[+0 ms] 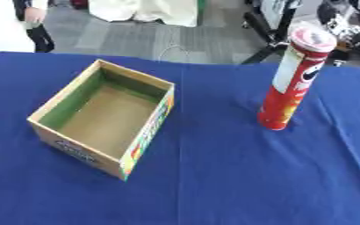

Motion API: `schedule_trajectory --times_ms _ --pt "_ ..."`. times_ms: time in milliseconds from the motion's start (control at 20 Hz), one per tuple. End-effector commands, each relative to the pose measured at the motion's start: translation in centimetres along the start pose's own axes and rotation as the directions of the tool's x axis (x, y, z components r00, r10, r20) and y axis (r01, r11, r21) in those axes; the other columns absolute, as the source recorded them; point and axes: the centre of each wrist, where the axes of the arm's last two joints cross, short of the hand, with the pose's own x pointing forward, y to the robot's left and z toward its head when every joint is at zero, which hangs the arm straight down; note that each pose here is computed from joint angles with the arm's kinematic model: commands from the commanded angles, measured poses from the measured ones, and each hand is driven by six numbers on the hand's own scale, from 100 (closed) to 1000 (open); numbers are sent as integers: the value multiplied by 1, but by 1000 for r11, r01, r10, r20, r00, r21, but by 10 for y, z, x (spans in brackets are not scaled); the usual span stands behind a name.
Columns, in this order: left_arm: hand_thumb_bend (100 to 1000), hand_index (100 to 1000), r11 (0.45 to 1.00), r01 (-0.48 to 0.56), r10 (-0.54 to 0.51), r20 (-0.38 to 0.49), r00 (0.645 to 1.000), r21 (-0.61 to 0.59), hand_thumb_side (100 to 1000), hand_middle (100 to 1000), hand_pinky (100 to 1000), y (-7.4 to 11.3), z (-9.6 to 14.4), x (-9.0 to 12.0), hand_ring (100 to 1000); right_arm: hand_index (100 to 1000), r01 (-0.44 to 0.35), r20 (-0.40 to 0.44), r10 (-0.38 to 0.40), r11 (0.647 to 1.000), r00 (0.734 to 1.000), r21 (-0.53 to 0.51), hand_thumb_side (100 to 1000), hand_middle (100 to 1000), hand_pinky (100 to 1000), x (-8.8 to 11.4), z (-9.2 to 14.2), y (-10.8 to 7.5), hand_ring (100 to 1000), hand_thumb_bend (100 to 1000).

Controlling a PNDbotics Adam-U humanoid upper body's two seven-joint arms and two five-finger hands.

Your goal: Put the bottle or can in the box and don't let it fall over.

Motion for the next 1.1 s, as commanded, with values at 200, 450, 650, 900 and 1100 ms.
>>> schedule_trajectory --times_ms 200,450,650,900,1100 --pt "178 815 1000 14 -13 25 1000 -19 831 790 365 1 -3 8 754 970 -44 -3 44 998 999 36 1000 922 977 -8 -4 -2 919 100" --pt "178 815 1000 14 -14 23 1000 -22 832 790 365 0 -3 8 755 975 -80 -6 81 995 997 53 1000 923 1000 -14 -3 0 923 100" --pt "179 815 1000 14 -14 22 1000 -22 834 791 364 0 -3 8 755 981 -84 -1 85 995 996 59 1000 926 1000 -16 -4 3 929 100" --pt "179 814 1000 15 -15 21 1000 -25 837 791 363 0 -3 7 756 980 -96 9 95 995 995 30 1000 930 1000 -18 -5 3 941 100" --pt "178 814 1000 17 -17 21 1000 -26 839 791 363 0 -3 7 756 983 -102 10 102 995 995 7 1000 930 1000 -20 -4 1 939 100"
